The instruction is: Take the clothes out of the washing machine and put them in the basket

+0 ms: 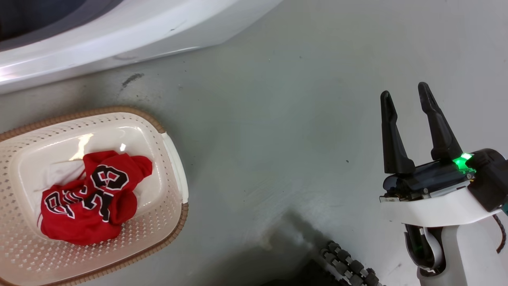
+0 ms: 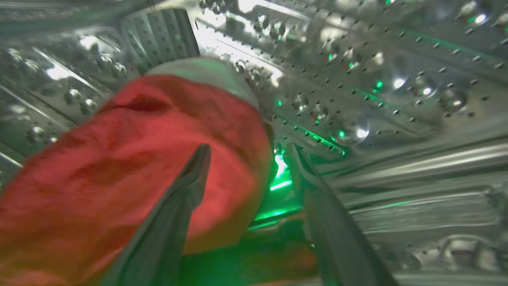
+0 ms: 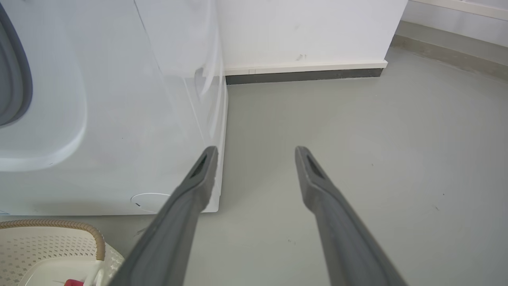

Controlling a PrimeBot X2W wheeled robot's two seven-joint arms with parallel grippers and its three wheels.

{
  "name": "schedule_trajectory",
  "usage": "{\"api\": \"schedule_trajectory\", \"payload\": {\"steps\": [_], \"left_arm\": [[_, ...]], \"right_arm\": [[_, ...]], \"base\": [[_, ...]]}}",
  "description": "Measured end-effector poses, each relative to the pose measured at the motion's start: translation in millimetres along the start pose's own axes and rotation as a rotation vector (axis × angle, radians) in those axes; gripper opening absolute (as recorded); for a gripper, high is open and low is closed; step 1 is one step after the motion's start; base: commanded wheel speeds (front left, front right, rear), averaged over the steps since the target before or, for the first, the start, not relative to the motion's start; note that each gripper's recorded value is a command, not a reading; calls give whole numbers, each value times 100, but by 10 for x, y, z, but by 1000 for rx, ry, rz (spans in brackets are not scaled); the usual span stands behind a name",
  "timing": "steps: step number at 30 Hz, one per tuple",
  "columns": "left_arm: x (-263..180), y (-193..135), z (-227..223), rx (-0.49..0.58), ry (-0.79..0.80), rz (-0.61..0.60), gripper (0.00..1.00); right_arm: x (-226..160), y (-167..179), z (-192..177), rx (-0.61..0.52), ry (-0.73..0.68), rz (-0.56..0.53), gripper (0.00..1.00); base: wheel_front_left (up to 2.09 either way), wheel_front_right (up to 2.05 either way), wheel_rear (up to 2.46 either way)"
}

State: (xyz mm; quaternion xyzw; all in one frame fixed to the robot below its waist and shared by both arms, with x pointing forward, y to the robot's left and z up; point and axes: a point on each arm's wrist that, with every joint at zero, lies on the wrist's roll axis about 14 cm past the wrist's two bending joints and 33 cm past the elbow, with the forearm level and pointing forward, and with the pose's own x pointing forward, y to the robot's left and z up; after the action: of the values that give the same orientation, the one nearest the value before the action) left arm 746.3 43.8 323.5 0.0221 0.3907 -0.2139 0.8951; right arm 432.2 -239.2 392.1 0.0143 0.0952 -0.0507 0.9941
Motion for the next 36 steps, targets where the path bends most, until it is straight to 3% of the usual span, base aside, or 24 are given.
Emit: {"api": "schedule_trajectory", "payload": {"steps": [17, 18, 19, 20, 36], "left_arm": [[270, 145, -305, 35, 92, 44, 100], [273, 147, -310, 36, 93, 44, 46], [272, 150, -307, 35, 92, 45, 7], [271, 153, -305, 37, 89, 45, 0], [20, 175, 67, 78, -101, 67, 0]], "right_arm": [[47, -54, -142, -3, 34, -16, 100], [48, -58, -145, -3, 35, -17, 100], [48, -59, -147, -3, 35, -17, 100], [50, -61, -147, -3, 35, -17, 100], [77, 21, -12, -9, -6, 11, 100]], "base": [[0, 0, 0], [0, 0, 0], [0, 0, 0], [0, 0, 0], [0, 0, 0]]}}
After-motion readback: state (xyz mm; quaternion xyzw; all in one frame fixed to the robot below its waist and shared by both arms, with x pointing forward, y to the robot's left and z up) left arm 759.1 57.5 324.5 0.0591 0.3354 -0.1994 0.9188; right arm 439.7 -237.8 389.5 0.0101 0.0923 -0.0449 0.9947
